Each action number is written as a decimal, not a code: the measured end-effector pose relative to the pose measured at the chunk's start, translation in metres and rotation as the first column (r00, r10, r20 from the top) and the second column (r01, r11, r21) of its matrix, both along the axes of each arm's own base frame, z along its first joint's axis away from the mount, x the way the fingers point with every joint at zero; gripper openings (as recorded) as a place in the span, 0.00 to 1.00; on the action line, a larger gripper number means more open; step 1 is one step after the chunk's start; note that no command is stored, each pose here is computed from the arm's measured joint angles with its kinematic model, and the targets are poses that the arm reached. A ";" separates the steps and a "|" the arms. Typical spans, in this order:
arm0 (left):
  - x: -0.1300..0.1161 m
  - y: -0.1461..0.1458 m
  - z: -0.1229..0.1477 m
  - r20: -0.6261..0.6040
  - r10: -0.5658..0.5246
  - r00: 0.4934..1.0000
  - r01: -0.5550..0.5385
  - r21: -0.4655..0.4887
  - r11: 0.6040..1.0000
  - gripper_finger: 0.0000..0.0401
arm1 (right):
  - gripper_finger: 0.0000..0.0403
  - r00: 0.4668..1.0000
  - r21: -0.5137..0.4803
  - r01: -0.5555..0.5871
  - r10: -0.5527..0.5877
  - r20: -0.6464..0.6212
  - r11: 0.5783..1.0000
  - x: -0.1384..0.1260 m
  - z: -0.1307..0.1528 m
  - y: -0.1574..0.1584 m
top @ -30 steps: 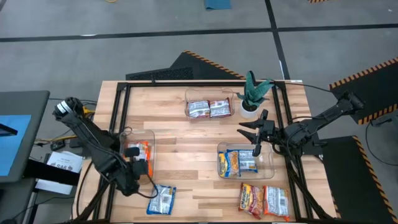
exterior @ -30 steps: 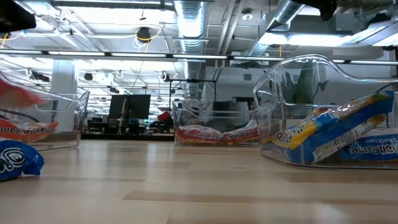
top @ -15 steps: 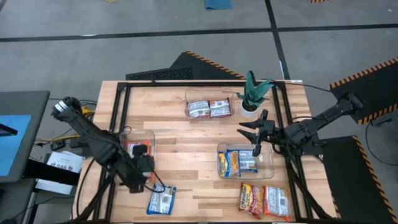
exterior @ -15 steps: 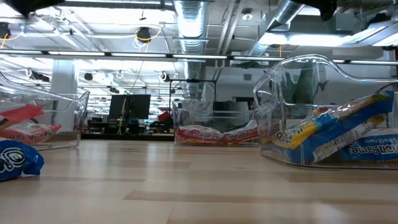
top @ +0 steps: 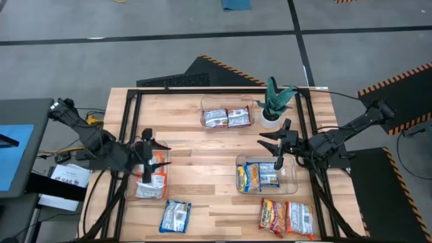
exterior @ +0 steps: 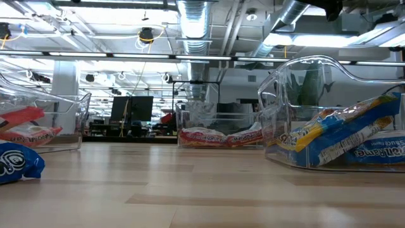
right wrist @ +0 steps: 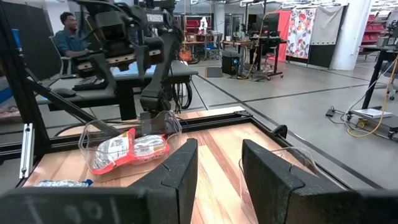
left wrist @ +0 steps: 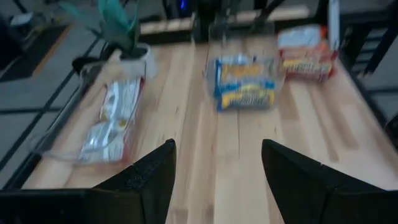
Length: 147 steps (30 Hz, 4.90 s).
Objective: Sort Maruchan noodles
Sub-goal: Put the blue bag into the bottom right transparent bin
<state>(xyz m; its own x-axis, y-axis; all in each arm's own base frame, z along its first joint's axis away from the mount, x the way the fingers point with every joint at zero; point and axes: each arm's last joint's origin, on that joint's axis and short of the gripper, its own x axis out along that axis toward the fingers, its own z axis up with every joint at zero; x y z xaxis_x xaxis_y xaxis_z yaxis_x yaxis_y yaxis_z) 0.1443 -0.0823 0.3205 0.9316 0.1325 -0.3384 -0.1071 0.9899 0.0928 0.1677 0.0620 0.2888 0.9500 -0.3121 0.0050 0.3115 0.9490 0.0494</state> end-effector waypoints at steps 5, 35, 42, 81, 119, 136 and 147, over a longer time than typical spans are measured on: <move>-0.005 0.016 -0.008 0.116 -0.071 0.991 0.079 -0.068 0.995 0.55 | 0.38 1.000 0.000 0.000 0.000 0.001 1.000 0.000 0.000 0.000; 0.007 0.028 -0.010 0.174 -0.162 0.971 0.176 -0.071 0.982 0.55 | 0.38 1.000 -0.003 0.000 0.000 -0.001 1.000 0.000 0.000 0.000; 0.007 0.028 -0.010 0.173 -0.174 0.969 0.188 -0.071 0.980 0.55 | 0.38 1.000 -0.003 0.000 0.000 -0.001 1.000 0.000 0.000 0.000; -0.011 0.036 0.002 0.253 -0.173 0.952 0.198 -0.074 0.977 0.55 | 0.38 1.000 -0.017 0.000 0.000 -0.005 1.000 0.000 0.000 0.000; -0.001 0.030 -0.071 0.418 -0.203 0.885 0.243 -0.044 0.969 0.55 | 0.38 0.954 0.209 -0.254 0.280 -0.105 0.945 0.012 0.040 0.020; 0.066 -0.031 -0.038 0.004 -0.440 0.898 0.438 -0.109 0.892 0.55 | 0.38 0.940 0.115 -0.254 0.273 -0.203 0.960 0.027 0.037 0.027; 0.083 -0.059 -0.036 -0.193 -0.468 0.862 0.428 -0.215 0.878 0.55 | 0.38 0.938 0.116 -0.250 0.270 -0.219 0.961 0.017 0.040 0.022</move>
<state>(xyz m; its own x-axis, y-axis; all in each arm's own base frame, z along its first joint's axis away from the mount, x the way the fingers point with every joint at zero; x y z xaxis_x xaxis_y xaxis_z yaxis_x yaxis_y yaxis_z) 0.2274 -0.1412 0.2847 0.7686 -0.3547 -0.5323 0.3568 0.9284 -0.1035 0.1845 0.0836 0.3288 0.9699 -0.0440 -0.2396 0.0672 0.9937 0.0895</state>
